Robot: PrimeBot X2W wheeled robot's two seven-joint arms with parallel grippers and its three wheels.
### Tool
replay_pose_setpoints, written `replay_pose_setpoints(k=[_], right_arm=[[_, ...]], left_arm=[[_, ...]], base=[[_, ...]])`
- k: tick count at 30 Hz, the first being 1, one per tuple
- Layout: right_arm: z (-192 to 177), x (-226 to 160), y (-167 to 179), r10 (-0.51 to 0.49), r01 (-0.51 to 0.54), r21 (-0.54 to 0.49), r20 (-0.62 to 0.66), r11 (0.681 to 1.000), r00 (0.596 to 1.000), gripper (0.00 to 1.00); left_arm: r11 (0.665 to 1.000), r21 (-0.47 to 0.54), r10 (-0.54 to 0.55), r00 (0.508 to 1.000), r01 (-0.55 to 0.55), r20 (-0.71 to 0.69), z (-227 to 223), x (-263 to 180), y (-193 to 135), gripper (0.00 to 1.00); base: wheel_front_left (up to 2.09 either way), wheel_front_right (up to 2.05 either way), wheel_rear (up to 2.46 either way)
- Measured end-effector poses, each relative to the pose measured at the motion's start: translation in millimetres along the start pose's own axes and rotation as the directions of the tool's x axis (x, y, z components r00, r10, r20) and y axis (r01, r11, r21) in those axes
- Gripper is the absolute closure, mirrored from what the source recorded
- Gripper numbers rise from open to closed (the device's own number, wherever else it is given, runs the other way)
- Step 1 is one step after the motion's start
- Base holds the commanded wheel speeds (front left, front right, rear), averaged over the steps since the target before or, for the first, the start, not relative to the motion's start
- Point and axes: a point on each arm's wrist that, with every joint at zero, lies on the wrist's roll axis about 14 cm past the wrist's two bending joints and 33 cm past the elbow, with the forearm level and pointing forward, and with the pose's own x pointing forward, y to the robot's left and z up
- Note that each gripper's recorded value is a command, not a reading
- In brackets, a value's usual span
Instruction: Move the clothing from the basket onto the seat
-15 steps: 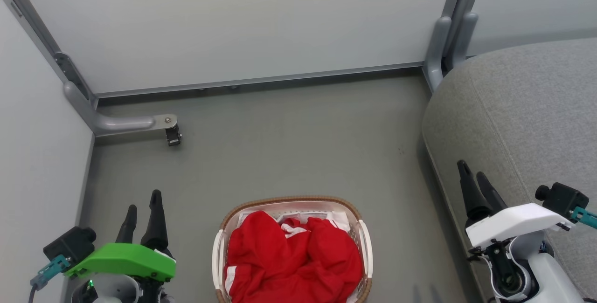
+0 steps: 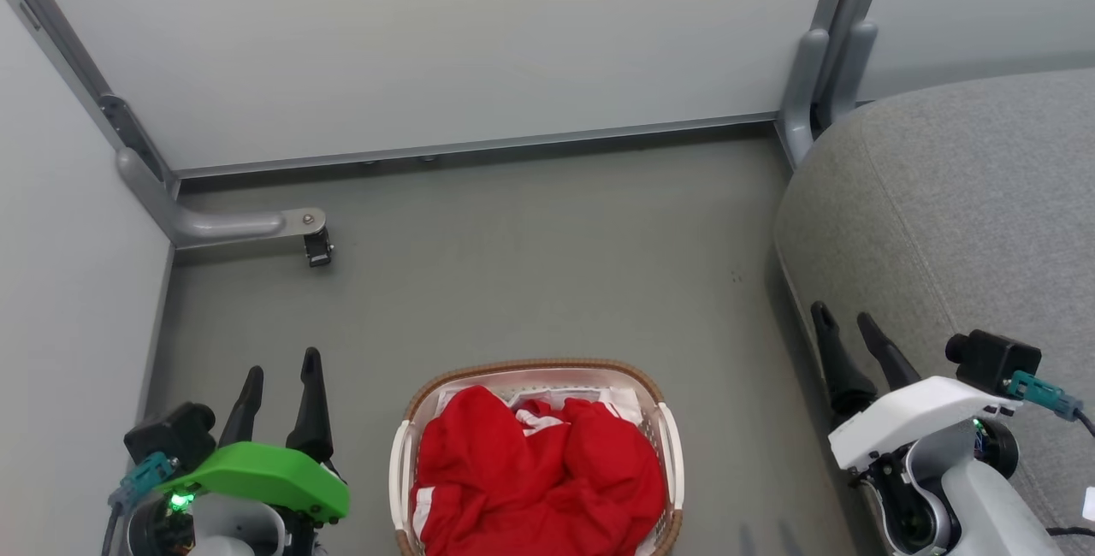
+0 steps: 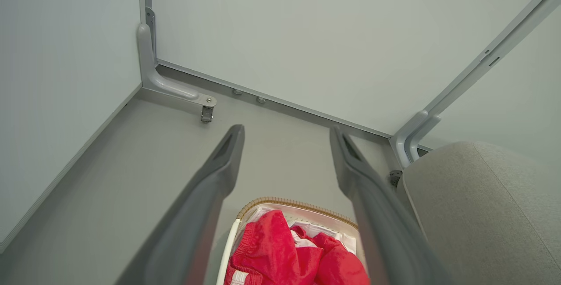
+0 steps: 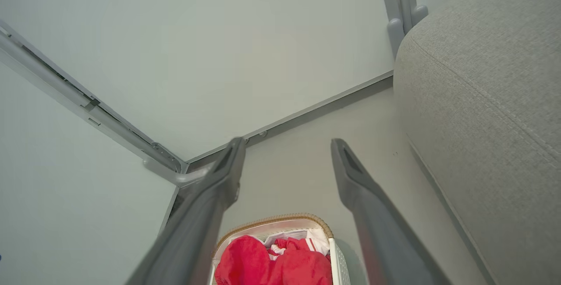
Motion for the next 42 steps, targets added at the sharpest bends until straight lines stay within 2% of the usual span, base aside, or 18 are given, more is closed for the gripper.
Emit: replay_pose_setpoints(k=[9, 23, 32, 42], right_arm=[[-8, 0, -1, 0.006, -0.008, -0.119, -0.020, 0.993, 1.000, 0.00], [-20, 1, -5, 0.008, -0.023, -0.274, -0.054, 0.961, 0.998, 0.00], [-22, 14, -2, 0.036, -0.055, -0.352, -0.061, 0.934, 0.997, 0.00], [-20, 51, -3, 0.076, -0.094, -0.441, -0.060, 0.892, 0.995, 0.00]], left_arm=[[0.996, 0.084, 0.007, 1.000, -0.009, 0.025, 3, -2, -1, 0.00], [0.977, 0.214, -0.028, 1.000, 0.026, 0.008, -10, -7, -7, 0.00], [0.955, 0.280, -0.080, 0.995, 0.093, -0.058, -35, -2, -18, 0.00], [0.924, 0.322, -0.155, 0.972, 0.206, -0.177, -75, 30, -37, 0.00]], base=[[0.00, 0.00, 0.00], [0.00, 0.00, 0.00], [0.00, 0.00, 0.00], [0.00, 0.00, 0.00]])
